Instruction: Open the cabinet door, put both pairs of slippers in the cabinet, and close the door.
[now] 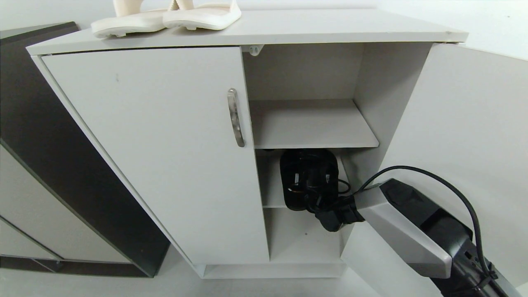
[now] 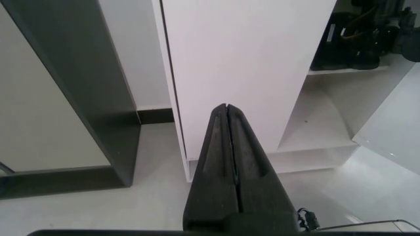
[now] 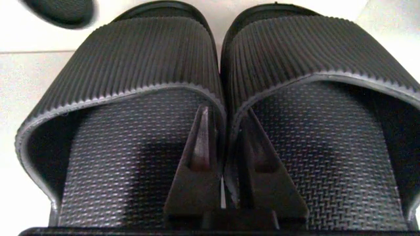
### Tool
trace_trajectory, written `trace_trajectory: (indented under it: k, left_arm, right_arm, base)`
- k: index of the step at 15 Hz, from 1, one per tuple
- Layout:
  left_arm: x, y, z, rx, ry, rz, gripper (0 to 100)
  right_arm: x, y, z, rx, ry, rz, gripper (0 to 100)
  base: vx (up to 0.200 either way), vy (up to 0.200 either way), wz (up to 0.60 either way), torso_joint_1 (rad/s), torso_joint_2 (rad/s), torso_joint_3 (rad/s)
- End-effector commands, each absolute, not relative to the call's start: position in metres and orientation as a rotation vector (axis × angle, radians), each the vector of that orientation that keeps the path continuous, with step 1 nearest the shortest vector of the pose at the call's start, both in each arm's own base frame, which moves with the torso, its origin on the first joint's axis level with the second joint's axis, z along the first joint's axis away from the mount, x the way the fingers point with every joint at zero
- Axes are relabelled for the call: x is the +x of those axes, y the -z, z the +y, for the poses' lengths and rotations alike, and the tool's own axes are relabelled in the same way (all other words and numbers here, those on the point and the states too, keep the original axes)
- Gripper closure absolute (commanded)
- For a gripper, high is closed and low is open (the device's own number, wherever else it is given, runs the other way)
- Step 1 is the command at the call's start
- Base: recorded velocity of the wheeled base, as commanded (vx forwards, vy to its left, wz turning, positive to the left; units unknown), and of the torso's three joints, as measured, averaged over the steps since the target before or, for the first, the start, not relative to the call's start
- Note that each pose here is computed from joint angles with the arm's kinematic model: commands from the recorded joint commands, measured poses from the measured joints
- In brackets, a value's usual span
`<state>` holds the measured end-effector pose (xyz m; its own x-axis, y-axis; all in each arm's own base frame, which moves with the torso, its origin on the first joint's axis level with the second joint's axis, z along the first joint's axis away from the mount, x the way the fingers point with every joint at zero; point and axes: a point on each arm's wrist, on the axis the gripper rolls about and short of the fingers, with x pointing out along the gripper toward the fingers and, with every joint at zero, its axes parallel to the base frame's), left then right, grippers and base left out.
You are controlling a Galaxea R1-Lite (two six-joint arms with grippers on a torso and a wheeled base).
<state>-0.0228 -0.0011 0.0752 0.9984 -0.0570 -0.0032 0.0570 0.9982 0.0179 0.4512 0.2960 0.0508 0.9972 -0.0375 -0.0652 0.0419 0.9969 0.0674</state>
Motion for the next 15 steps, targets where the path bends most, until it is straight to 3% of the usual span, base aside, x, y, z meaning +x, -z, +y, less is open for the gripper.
trace_trajectory:
  k: [1,8,9,15]
  left_arm:
    - [-0.023,-0.075,-0.001,0.018,0.057,0.004,100]
    - [-0.023,-0.075,-0.001,0.018,0.055,0.004,100]
    - [-0.023,-0.075,-0.001,0.017,0.054,0.004,100]
    - [-0.023,-0.075,-0.001,0.017,0.054,0.004,100]
  right_arm:
    - [0.452,-0.044,0.296,0.064,0.041,0.071,100]
    - [0.454,-0.032,0.295,0.048,0.045,0.094,100]
    - [0.455,-0.031,0.294,0.047,0.047,0.095,0]
    - [0.43,-0.045,0.29,0.042,0.036,0.099,0]
  base:
    - [0.0,0.0,0.0,0.0,0.0,0.0]
    - [0.0,0.0,0.0,0.0,0.0,0.0]
    - [0.0,0.0,0.0,0.0,0.0,0.0]
    - [0.0,0.0,0.0,0.0,0.0,0.0]
